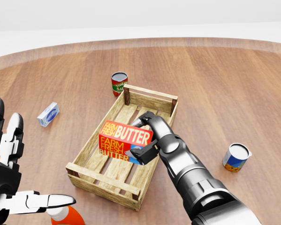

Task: Pick up the butter and put it in the tray.

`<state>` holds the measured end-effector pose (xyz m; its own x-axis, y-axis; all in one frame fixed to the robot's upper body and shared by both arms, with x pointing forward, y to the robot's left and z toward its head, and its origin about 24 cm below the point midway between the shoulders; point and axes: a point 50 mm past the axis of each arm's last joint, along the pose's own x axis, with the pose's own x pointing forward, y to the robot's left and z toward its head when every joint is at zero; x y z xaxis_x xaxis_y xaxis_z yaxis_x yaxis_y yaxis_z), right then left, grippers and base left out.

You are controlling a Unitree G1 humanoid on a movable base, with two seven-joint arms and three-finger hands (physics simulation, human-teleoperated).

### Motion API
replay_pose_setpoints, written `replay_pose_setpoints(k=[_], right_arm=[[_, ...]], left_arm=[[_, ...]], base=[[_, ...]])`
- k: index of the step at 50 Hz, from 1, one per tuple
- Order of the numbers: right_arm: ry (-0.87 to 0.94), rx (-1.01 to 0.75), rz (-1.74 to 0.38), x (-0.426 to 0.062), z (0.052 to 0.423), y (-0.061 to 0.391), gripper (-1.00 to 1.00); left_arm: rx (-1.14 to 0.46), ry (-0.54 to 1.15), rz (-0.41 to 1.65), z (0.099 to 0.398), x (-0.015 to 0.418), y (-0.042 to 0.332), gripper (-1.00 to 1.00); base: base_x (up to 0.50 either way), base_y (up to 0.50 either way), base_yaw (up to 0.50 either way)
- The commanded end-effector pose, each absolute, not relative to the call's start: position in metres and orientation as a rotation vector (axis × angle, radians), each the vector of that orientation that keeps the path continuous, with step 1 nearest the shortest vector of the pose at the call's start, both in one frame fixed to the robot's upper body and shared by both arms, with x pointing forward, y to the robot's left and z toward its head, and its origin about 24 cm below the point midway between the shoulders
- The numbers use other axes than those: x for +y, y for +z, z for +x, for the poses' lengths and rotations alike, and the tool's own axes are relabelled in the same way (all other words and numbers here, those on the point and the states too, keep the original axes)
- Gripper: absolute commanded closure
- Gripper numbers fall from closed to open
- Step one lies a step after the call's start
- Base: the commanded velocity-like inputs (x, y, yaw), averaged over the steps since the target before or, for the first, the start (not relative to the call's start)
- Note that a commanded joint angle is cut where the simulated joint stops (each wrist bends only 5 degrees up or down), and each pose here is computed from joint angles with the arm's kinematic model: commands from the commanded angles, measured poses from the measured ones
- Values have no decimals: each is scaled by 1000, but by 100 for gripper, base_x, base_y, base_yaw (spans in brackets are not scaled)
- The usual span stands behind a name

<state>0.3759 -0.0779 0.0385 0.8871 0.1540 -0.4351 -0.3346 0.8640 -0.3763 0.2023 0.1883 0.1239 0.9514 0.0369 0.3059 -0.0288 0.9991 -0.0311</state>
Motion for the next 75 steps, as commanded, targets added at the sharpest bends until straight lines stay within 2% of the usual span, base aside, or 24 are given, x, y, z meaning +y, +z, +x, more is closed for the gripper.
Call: replay_pose_setpoints(k=[1, 29, 75], right_arm=[[242, 391, -415, -71, 378, 45, 100], [159, 379, -566, -68, 370, 33, 100], [115, 369, -494, -65, 375, 42, 100]], left_arm=[[-313, 36, -28, 203, 190, 124, -100], [-321, 36, -28, 202, 190, 126, -100], [-328, 33, -31, 201, 191, 127, -100]], base=[[0, 0, 0], [0, 0, 0], [0, 0, 0]])
